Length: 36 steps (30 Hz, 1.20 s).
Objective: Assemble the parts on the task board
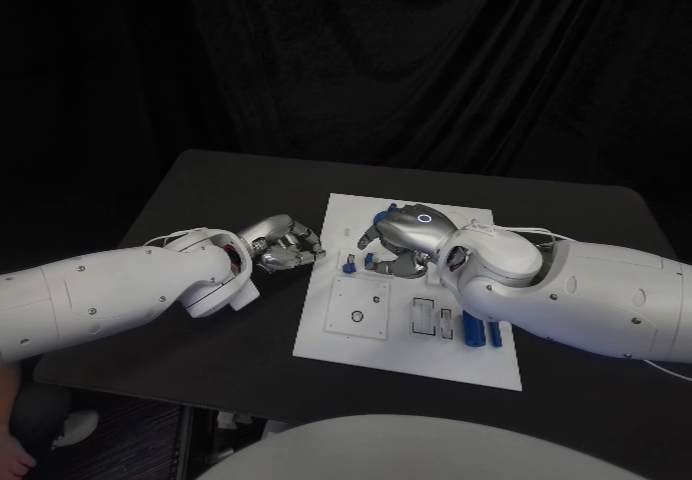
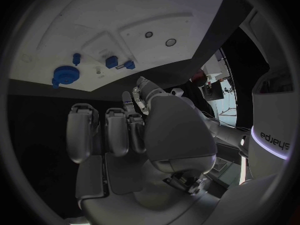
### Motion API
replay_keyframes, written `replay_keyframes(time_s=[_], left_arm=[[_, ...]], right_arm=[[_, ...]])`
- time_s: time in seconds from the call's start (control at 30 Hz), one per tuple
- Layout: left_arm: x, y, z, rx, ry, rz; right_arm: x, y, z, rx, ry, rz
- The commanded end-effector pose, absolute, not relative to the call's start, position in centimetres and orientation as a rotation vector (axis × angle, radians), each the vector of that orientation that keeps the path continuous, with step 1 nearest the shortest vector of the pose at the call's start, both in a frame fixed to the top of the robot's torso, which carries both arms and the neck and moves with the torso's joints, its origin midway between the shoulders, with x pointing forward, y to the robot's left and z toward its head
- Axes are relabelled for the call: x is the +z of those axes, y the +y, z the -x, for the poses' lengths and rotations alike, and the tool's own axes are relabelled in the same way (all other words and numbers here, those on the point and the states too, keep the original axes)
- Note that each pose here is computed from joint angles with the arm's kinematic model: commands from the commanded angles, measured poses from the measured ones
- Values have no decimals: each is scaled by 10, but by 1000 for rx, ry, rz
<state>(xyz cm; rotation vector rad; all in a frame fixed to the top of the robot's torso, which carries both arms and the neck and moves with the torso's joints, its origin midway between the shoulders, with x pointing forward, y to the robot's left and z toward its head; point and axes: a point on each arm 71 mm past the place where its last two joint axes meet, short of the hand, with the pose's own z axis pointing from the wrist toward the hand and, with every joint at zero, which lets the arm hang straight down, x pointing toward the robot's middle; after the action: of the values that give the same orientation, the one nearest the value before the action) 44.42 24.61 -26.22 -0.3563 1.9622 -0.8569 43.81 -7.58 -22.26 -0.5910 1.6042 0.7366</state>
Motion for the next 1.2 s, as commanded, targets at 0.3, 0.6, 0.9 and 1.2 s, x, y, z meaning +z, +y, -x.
replay_keyframes(time_s=[0.3,0.6,0.9,1.2], left_arm=[[-258,240,-444,-800,1925,187],[-258,238,-445,-767,1908,119],[-259,237,-445,-762,1918,107],[-260,234,-445,-765,1930,100]], right_arm=[[-236,-65,-439,708,1647,606],[-241,-59,-439,716,1648,607],[-246,-52,-441,710,1650,601],[-253,-49,-444,682,1655,603]])
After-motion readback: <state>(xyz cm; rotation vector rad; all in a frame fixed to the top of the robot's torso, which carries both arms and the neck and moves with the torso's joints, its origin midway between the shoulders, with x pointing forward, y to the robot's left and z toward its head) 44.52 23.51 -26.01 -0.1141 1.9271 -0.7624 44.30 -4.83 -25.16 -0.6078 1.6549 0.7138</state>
